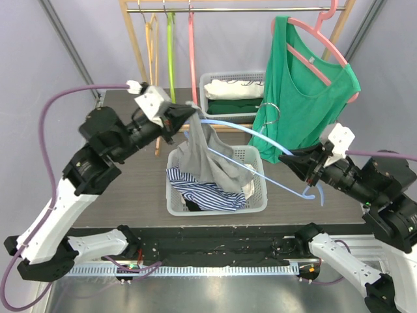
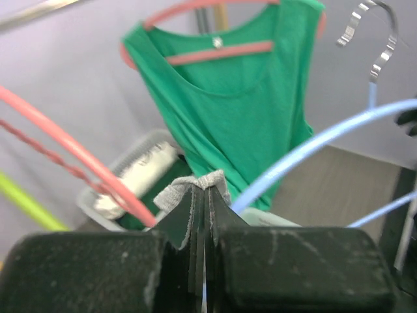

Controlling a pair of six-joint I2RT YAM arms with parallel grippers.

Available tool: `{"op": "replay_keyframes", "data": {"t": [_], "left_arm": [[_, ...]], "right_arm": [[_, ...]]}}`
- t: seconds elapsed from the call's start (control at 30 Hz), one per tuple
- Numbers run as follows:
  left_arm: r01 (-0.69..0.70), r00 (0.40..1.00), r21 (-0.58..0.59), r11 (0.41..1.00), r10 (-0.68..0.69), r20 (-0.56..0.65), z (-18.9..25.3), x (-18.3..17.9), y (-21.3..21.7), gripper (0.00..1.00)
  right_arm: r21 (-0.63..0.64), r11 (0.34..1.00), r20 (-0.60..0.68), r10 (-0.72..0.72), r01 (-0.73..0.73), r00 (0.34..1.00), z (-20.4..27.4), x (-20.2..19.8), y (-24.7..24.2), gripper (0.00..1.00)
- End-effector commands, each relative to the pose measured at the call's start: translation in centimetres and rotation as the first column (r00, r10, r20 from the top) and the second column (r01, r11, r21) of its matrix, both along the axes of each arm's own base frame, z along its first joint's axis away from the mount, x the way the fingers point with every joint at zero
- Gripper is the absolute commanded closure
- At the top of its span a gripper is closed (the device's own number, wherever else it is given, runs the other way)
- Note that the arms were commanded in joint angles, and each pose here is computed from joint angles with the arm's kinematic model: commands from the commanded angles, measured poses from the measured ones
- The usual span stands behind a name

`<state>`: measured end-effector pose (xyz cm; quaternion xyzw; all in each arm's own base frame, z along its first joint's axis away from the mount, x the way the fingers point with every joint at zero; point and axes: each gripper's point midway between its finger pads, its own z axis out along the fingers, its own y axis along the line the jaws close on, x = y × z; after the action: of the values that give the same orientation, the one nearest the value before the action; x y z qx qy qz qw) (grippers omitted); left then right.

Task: Remove the tank top from the hanger
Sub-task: Remove the tank top from the hanger, then place the tank top in the bin.

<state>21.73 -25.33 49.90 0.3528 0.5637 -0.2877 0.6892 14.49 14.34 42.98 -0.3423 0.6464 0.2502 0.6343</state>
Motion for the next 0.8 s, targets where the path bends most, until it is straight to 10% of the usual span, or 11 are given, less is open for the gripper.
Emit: {"op": "replay_keyframes", "data": {"t": [0.0, 0.23, 0.43, 0.5, 0.63, 0.67, 0.77], "left_arm": [[-0.133, 0.976, -0.094, 0.987, 0.146, 0.159, 5.9, 0.2, 4.0, 1.0], [-0.142, 0.985, -0.049, 0.989, 0.146, 0.091, 2.9, 0.8, 3.7, 1.0], [0.116, 0.992, 0.051, 0.992, -0.112, -0.062, -3.0, -2.0, -0.1, 0.96], [0.201, 0.976, 0.077, 0.977, -0.193, -0.098, -4.6, -3.1, -1.1, 0.61], [0.236, 0.971, 0.127, 0.964, -0.228, -0.072, -5.4, -3.7, -1.6, 0.34], [0.228, 0.974, 0.147, 0.963, -0.224, -0.043, -5.3, -3.5, -1.6, 0.09], [0.174, 0.985, 0.179, 0.968, -0.174, -0.02, -5.1, -2.5, -1.4, 0.0]], "right_arm": [[0.041, 0.998, 0.056, -0.055, 0.052, 0.997, 2.0, -1.7, -1.9, 0.99], [0.05, 0.979, 0.096, -0.202, 0.198, 0.975, 3.5, -4.8, -6.5, 0.99], [0.047, 0.914, 0.089, -0.405, 0.403, 0.91, 3.7, -3.0, -9.8, 0.99], [0.03, 0.901, 0.087, -0.434, 0.434, 0.896, 3.7, -1.7, -9.9, 0.99], [-0.015, 0.874, 0.102, -0.481, 0.485, 0.871, 4.1, 0.8, -9.8, 0.99], [-0.003, 0.867, 0.117, -0.495, 0.499, 0.861, 4.8, 1.4, -9.9, 0.99], [-0.022, 0.841, 0.142, -0.533, 0.541, 0.834, 5.9, 4.4, -9.3, 0.99]]}}
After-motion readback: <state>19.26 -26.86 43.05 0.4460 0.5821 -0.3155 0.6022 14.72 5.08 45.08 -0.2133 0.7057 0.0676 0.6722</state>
